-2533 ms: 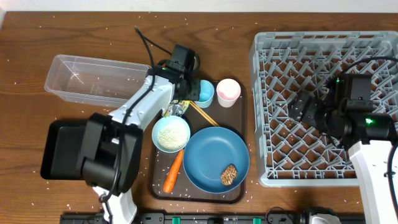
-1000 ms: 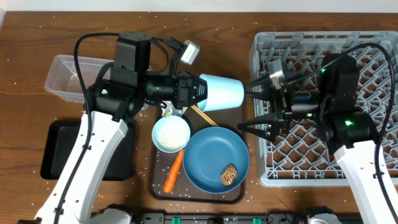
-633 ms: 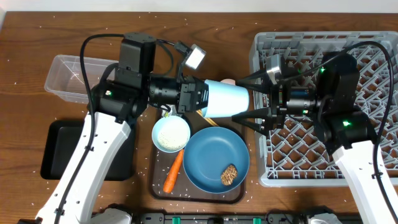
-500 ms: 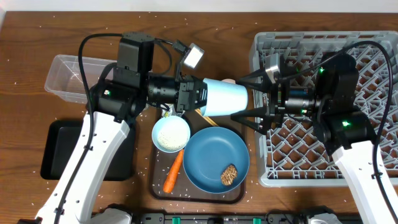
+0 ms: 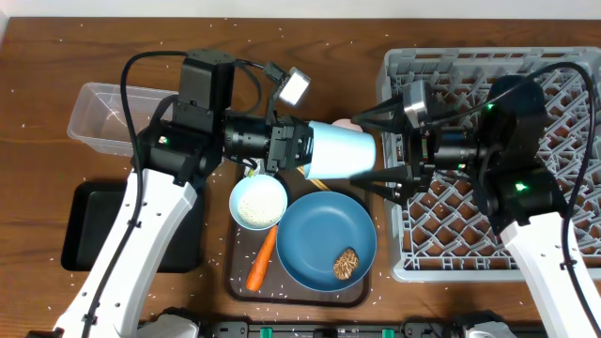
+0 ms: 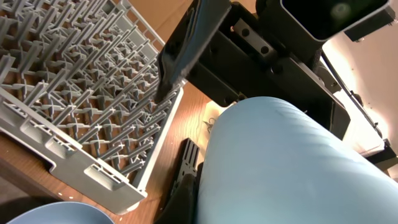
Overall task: Sort waste into correct bins and load items into the dishwasher rack
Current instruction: 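Hand the light-blue cup from the left gripper to the right gripper, then lower the light-blue cup into the dish rack with the right gripper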
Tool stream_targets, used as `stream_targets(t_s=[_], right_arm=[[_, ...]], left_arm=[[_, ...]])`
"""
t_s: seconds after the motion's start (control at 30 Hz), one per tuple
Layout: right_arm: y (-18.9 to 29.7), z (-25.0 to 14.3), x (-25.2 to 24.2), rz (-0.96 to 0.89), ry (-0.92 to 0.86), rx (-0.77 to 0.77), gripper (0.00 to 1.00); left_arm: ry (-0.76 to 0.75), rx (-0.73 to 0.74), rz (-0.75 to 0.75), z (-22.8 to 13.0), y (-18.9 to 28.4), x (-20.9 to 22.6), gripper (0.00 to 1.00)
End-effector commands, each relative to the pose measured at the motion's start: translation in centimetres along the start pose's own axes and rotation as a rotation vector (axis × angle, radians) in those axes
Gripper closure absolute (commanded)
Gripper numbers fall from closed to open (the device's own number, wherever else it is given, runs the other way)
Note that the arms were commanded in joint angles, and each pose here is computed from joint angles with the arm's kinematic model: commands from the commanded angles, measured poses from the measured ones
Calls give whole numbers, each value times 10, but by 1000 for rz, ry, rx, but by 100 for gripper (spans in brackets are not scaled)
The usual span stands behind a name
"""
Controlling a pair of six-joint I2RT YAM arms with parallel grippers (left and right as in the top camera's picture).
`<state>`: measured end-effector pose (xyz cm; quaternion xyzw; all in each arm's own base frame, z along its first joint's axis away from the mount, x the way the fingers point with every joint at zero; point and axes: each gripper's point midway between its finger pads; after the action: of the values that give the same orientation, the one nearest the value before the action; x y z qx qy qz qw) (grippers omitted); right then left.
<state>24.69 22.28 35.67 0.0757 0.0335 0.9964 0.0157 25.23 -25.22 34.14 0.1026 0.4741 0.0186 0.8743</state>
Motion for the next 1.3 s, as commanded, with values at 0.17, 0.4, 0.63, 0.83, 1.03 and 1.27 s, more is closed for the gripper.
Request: stream_targets(t_s=[0.17,0.4,0.63,0.83,1.03,1.27], right_arm=[[-14,5,22,99,9,2,15],[-16,5,22,95,-7,4,42],[5,9,2,-38,-65,-6,44],[59,-17,-53,-410,-276,24,45],[197,-92,-108,-1213,-731,66,43],[318,-151,-69,-1722,-1057,54,43]], left_arm=[[-45,2,-32,2,2,-14,94],[-45,1,-31,2,2,-14,85],[-13,-85,261,15,8,36,29],[11,-123,419,18,18,63,16],[12,-123,419,18,18,63,14],[12,-126,430,18,19,64,13]])
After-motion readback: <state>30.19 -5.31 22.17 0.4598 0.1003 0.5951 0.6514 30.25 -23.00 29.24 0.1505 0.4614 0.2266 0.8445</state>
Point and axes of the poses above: each gripper's point midway between its finger pads, its own y axis back along the fingers, its own x axis along the line the jaws close on, z = x × y, and after that the axes turned 6 degrees about y, right-handed
